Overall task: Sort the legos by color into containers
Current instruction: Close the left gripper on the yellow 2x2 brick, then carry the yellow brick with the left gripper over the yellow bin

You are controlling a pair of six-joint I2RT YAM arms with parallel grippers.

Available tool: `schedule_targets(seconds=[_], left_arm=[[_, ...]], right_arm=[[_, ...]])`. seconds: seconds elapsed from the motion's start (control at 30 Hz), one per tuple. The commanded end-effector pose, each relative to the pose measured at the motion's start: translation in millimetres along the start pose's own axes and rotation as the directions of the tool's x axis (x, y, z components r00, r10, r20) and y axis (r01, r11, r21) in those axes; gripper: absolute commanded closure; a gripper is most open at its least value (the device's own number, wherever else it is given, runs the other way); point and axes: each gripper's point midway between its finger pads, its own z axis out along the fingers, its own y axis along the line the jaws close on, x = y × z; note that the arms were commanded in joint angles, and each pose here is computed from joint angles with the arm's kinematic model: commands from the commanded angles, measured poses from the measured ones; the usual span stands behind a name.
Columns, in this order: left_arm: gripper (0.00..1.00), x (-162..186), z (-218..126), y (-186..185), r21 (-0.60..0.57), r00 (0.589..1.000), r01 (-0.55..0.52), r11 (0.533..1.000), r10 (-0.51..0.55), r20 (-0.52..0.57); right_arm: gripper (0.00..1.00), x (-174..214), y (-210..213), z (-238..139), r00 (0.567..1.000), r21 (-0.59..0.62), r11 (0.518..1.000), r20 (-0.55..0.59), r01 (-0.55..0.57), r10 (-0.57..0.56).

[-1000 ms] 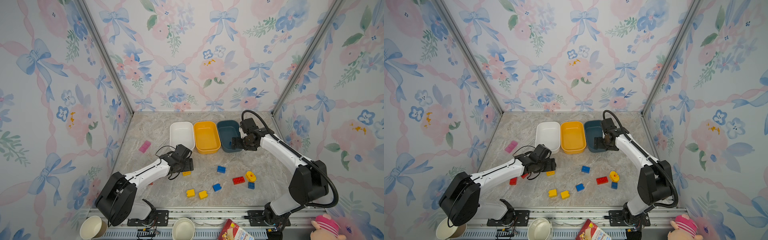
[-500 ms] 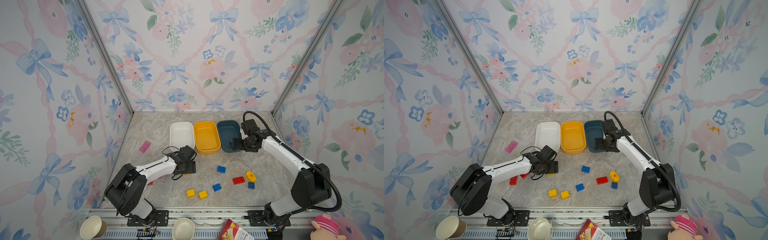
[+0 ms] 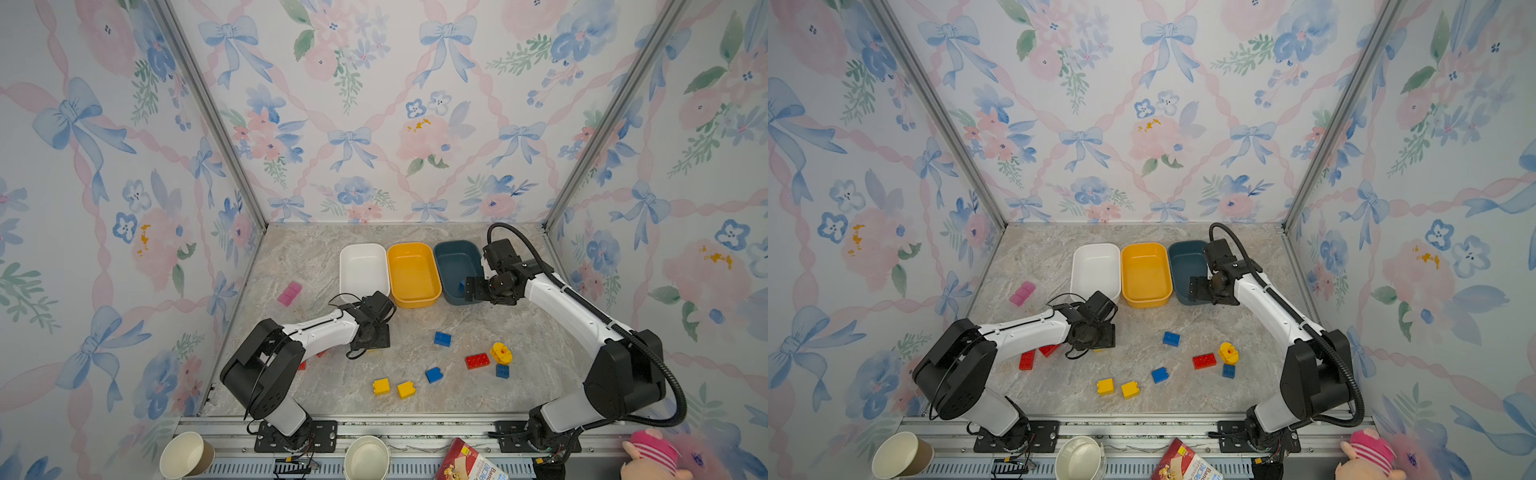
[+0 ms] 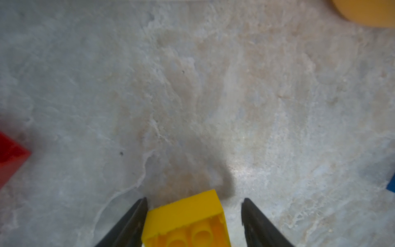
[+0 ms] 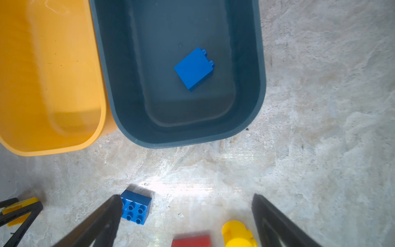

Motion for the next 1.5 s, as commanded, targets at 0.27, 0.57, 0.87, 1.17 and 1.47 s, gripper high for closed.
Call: schedule_targets(seconds=[0.27, 0.57, 0.87, 1.17, 1.47], left_arm=[[0.52, 1.3, -0.2, -8.1, 0.002, 1.000, -0.018, 1.000, 0.018, -0.010], [0.56, -16.9, -19.4, -33.5, 0.055, 0.997, -0.054, 0.997, 0.051, 0.052], [0.57, -58.7, -65.8, -84.4, 0.151, 0.975, -0.137, 0.979, 0.106, 0.198], [0.57, -129.2, -86.4, -135.8, 0.148, 0.928, -0.207, 0.967, 0.146, 0.341], [0.56, -190.0, -46.7, -163.9, 0.115, 0.917, -0.212, 0.970, 0.157, 0.367]], right_arm=[[0.03, 5.8, -2.5, -4.9, 1.000, -0.008, 1.000, 0.003, -0.006, 0.006], [0.03, 7.8, -5.1, -8.9, 1.000, -0.011, 1.000, 0.011, -0.016, 0.016], [0.03, 14.9, -5.3, -15.4, 0.999, -0.031, 0.998, 0.023, -0.047, 0.048], [0.03, 17.9, -6.9, -21.0, 0.998, -0.038, 0.997, 0.026, -0.060, 0.061], [0.03, 15.6, -4.3, -27.0, 0.997, -0.050, 0.996, 0.026, -0.068, 0.069]])
